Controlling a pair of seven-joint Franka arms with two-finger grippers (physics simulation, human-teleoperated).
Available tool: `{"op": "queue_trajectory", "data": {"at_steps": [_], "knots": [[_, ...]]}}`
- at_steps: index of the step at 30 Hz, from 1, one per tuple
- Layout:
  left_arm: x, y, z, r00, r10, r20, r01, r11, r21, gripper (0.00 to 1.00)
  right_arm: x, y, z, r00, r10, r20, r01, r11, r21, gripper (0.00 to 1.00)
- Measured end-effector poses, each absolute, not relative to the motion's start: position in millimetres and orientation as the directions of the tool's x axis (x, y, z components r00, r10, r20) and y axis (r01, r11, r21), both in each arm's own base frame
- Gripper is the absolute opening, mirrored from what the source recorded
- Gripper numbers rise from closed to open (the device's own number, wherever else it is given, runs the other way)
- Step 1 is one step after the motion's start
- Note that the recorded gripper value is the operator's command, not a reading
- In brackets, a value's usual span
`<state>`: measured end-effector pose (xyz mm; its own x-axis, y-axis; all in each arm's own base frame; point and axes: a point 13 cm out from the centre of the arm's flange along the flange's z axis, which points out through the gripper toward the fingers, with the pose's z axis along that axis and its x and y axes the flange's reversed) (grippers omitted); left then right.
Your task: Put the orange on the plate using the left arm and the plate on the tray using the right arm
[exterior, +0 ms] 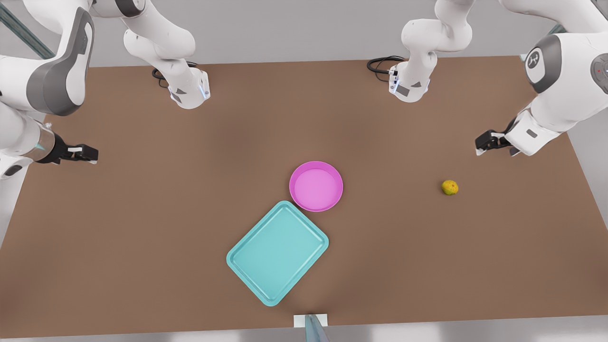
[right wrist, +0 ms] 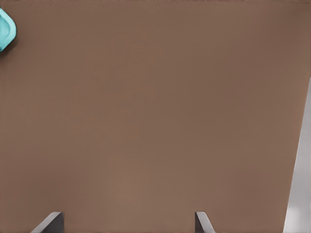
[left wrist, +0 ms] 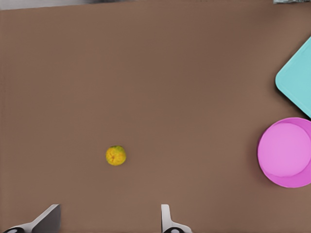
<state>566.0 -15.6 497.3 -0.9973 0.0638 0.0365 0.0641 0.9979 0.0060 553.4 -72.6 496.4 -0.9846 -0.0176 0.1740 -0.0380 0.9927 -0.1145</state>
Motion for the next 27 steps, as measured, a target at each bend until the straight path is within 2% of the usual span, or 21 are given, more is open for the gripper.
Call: {"op": "queue_trajectory", "data": {"at_steps": [2, 3, 5, 8, 10, 12, 17, 27], "knots": [[569, -15, 489, -0.997, 0.066, 0.048, 0.067, 0.998, 0.007, 1.0, 555, -72, 496, -0.985, -0.023, 0.169, -0.043, 0.992, -0.114, 1.0], [572, -15, 470, -0.994, 0.066, 0.087, 0.067, 0.998, 0.008, 1.0, 556, -72, 495, -0.985, -0.025, 0.168, -0.045, 0.992, -0.114, 1.0], [565, 1, 386, -0.967, 0.033, 0.253, 0.039, 0.999, 0.021, 1.0, 558, -72, 493, -0.985, -0.029, 0.17, -0.049, 0.992, -0.114, 1.0], [520, 39, 257, -0.896, -0.036, 0.443, -0.022, 0.999, 0.035, 1.0, 560, -69, 489, -0.984, -0.04, 0.174, -0.06, 0.992, -0.112, 1.0], [495, 55, 194, -0.875, -0.058, 0.48, -0.045, 0.998, 0.038, 1.0, 561, -67, 486, -0.983, -0.046, 0.178, -0.066, 0.992, -0.111, 1.0], [484, 63, 152, -0.88, -0.06, 0.472, -0.047, 0.998, 0.039, 1.0, 562, -67, 481, -0.981, -0.048, 0.186, -0.069, 0.992, -0.108, 1.0], [504, 75, 101, -0.931, -0.021, 0.365, -0.006, 0.999, 0.04, 1.0, 561, -64, 474, -0.978, -0.058, 0.198, -0.078, 0.992, -0.094, 1.0], [520, 82, 72, -0.959, 0.036, 0.283, 0.048, 0.998, 0.037, 1.0, 560, -59, 464, -0.974, -0.07, 0.217, -0.087, 0.994, -0.07, 1.0]]}}
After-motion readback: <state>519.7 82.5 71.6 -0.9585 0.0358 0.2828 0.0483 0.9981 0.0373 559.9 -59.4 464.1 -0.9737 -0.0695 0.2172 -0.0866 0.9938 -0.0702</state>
